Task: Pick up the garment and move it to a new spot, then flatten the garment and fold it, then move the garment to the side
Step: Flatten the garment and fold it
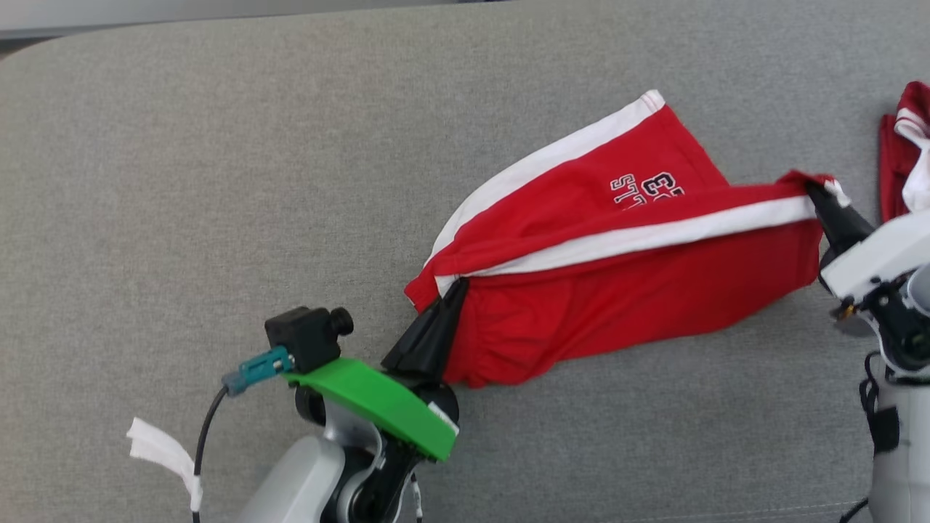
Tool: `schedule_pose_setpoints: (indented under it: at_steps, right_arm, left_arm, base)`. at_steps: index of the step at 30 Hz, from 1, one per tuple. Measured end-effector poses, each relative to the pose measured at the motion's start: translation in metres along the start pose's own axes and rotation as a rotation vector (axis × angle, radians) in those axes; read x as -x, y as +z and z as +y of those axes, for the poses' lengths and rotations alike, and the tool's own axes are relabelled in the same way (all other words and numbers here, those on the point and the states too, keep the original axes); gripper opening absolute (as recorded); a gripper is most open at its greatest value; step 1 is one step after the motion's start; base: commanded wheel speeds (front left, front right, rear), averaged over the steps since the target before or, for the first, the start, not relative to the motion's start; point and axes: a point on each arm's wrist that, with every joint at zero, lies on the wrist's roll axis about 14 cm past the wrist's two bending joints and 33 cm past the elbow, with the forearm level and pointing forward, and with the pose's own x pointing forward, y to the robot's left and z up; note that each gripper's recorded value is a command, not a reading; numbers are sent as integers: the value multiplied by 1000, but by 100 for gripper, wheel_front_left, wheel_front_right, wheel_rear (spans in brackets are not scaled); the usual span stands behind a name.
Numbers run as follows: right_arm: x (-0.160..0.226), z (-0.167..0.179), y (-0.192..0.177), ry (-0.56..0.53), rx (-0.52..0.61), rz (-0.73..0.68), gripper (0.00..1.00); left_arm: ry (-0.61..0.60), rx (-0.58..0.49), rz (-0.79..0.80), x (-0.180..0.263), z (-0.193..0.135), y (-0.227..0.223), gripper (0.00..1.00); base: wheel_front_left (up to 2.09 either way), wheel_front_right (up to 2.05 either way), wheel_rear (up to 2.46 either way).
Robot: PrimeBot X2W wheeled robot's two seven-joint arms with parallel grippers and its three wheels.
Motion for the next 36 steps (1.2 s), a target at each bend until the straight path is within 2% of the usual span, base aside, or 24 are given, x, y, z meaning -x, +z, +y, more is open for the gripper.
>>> schedule_pose_setpoints:
  at_steps: [4,11,17,23,24,25,26,27,28,29,30,34,36]
  right_arm:
    - [-39,3,5,-12,31,47,0]
    - [-97,16,-16,-10,89,164,0]
    - [-125,31,-39,23,120,232,0]
    - [-137,36,-47,36,146,247,0]
    - [-138,38,-46,40,147,241,5]
    - [-139,41,-45,50,146,236,48]
    - [-139,44,-44,57,142,231,100]
    - [-139,45,-42,64,138,221,100]
    - [-139,47,-40,67,138,207,100]
    - [-139,47,-38,69,139,198,100]
    - [-139,47,-37,72,140,195,100]
    - [-134,56,-17,108,131,100,100]
    - [-128,60,-14,128,159,83,100]
  left_arm:
    - [24,23,0,-19,13,6,0]
    - [114,21,-5,-35,50,6,0]
    - [166,44,-8,-34,72,2,0]
    - [197,49,-24,-35,84,3,0]
    - [205,47,-26,-35,86,4,0]
    - [213,46,-29,-35,87,4,0]
    - [220,50,-32,-35,89,4,0]
    - [232,56,-30,-35,91,3,20]
    - [241,56,-31,-34,93,2,45]
    - [245,57,-30,-34,93,1,96]
    - [251,57,-27,-34,94,0,100]
    - [297,45,-64,-31,99,6,100]
    - [318,3,-68,-27,102,8,100]
  base:
    - [0,0,0]
    - [0,0,0]
    - [0,0,0]
    - [0,0,0]
    - [0,0,0]
    - [0,0,0]
    - [0,0,0]
    - [0,0,0]
    - [0,0,0]
    - [0,0,0]
    - [0,0,0]
    - [0,0,0]
    - [0,0,0]
